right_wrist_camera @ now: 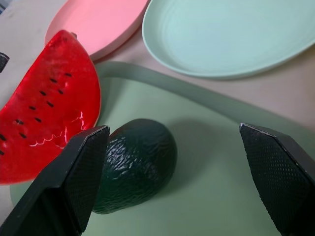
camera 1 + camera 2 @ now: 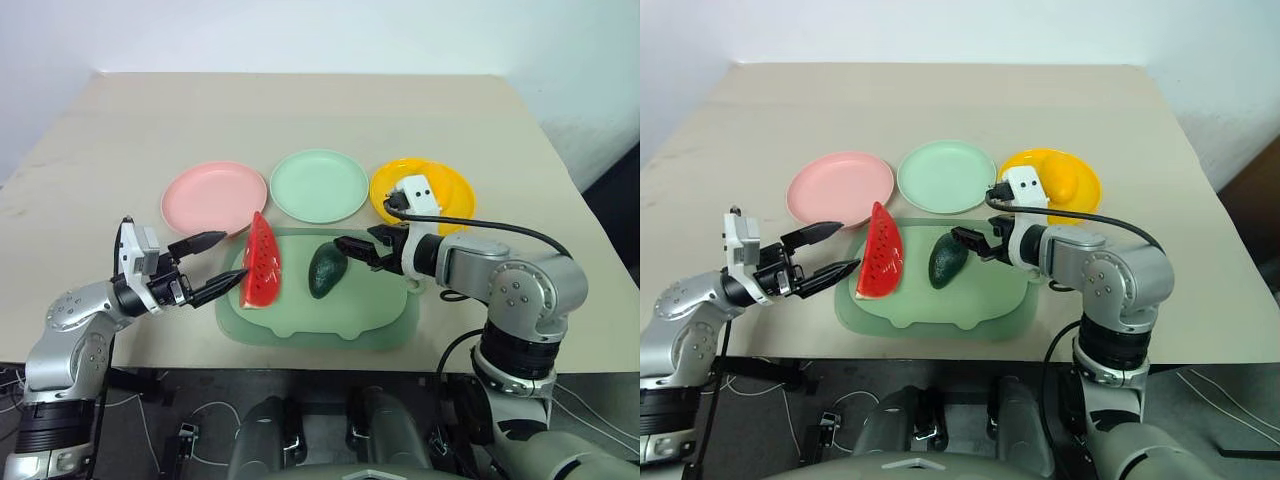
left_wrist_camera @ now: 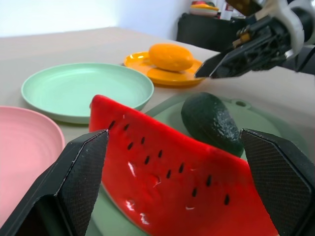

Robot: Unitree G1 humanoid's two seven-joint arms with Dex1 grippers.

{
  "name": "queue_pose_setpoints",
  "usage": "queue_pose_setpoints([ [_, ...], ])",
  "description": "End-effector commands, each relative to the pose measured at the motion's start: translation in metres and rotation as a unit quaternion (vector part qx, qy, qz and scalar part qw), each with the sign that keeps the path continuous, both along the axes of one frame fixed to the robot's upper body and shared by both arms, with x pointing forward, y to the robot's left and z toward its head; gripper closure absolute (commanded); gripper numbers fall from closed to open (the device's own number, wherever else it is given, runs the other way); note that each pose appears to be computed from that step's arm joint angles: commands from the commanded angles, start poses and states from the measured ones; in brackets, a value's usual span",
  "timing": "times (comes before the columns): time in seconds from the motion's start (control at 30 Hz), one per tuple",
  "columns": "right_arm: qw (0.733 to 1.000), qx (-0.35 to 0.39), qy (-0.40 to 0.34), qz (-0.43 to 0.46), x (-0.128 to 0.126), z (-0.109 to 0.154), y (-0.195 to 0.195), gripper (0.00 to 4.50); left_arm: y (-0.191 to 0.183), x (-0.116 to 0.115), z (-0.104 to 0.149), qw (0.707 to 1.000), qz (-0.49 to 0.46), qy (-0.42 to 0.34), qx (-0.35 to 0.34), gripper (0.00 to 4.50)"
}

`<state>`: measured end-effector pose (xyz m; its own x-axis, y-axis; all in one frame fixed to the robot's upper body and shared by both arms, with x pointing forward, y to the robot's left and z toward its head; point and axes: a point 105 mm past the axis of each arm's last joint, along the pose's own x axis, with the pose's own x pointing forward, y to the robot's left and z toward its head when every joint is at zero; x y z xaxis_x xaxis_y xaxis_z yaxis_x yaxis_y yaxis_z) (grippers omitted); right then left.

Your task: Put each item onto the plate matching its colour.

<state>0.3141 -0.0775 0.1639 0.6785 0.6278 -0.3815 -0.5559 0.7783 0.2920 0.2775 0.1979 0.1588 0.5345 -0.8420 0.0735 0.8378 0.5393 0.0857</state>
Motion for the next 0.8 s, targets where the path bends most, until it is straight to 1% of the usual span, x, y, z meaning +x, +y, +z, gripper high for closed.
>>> queue_pose_setpoints([
  [0.03, 1.000, 0.010, 0.000, 0.012, -0.006, -0.001, 0.010, 0.03, 0.003, -0.005, 0.015, 1.000, -0.002, -0.028, 0.010, 0.00],
  [0.23, 0.999, 0.009, 0.025, 0.028, -0.008, -0.012, 0.027, 0.03, 0.005, -0.004, 0.021, 0.999, -0.003, -0.041, 0.022, 0.00],
  [0.53, 0.996, 0.006, 0.063, 0.058, -0.009, -0.024, 0.046, 0.03, -0.001, -0.003, 0.027, 0.999, -0.005, -0.048, 0.015, 0.00],
  [0.7, 0.995, -0.020, 0.064, 0.068, -0.002, -0.030, 0.050, 0.03, -0.007, -0.002, 0.029, 0.999, -0.006, -0.048, 0.013, 0.00],
  [0.8, 0.996, -0.027, 0.043, 0.072, 0.001, -0.026, 0.047, 0.58, -0.007, -0.002, 0.030, 0.999, -0.004, -0.048, 0.013, 0.00],
])
